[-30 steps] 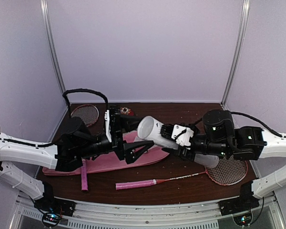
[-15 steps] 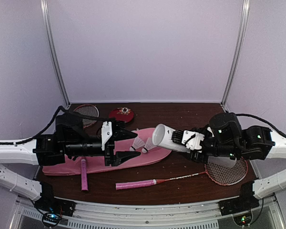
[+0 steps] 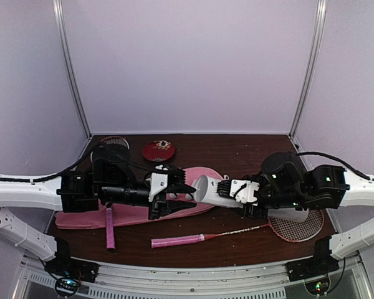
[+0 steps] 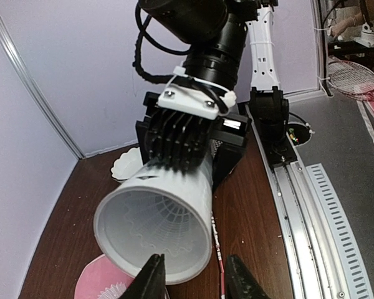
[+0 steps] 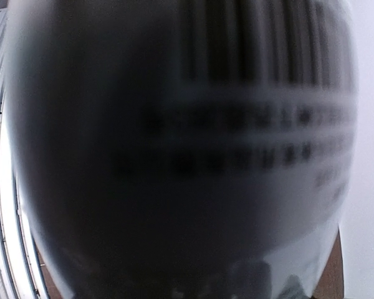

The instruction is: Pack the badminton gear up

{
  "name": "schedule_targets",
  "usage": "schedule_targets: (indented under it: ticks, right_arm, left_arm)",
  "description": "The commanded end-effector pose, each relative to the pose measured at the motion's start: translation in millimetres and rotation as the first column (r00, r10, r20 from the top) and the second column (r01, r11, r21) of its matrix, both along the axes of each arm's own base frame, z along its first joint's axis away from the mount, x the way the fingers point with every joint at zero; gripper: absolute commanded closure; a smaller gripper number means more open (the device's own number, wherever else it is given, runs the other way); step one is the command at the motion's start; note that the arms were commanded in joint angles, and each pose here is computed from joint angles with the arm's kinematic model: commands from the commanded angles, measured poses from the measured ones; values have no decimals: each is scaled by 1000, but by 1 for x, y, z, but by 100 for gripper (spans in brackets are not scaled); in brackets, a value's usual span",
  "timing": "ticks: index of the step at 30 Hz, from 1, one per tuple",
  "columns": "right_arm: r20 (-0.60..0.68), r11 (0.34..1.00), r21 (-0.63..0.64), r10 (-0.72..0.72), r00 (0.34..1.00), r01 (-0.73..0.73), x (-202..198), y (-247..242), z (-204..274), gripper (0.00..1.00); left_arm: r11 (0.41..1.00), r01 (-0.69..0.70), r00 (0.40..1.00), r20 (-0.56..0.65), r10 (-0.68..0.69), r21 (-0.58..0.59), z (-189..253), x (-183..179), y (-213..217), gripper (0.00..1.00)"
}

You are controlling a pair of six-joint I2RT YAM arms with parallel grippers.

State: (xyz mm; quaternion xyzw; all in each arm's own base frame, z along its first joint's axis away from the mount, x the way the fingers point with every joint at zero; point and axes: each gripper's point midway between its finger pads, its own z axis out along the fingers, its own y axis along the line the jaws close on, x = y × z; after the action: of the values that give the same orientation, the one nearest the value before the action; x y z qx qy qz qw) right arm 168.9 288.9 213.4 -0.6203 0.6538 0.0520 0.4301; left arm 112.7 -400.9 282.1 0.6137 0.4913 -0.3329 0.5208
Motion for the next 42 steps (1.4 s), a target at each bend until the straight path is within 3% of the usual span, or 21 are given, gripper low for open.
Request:
schedule_targets:
  ticks: [1,7,18,26,34,42]
  right_arm:
    - [2,999,47,6,1000,-6,0,4,18,57]
    - [4,999,49,1,1000,-1,-1,1,19,57]
    - [13,999,51,-8,1000,7,0,0,21,59]
    - [10,999,51,-10,1000,9,0,-1,21,59]
    - [6,999,47,-18,1000,17,0,-3,18,61]
    - [32,997,30,-72,997,71,6,-16,8,66]
  left_arm:
    - [997,67,997,27,-66,-40,18,-9,-10,68]
    - [995,90,996,10,-89,-33,15,-11,-17,74]
    - [994,107,994,-17,-107,-21,11,-14,-19,98]
    - [997,83,996,-31,-83,-2,5,-9,-22,89]
    - [995,94,995,-27,-95,-10,7,-11,-21,100]
    - [996,82,996,-27,-82,-21,8,-16,-2,100]
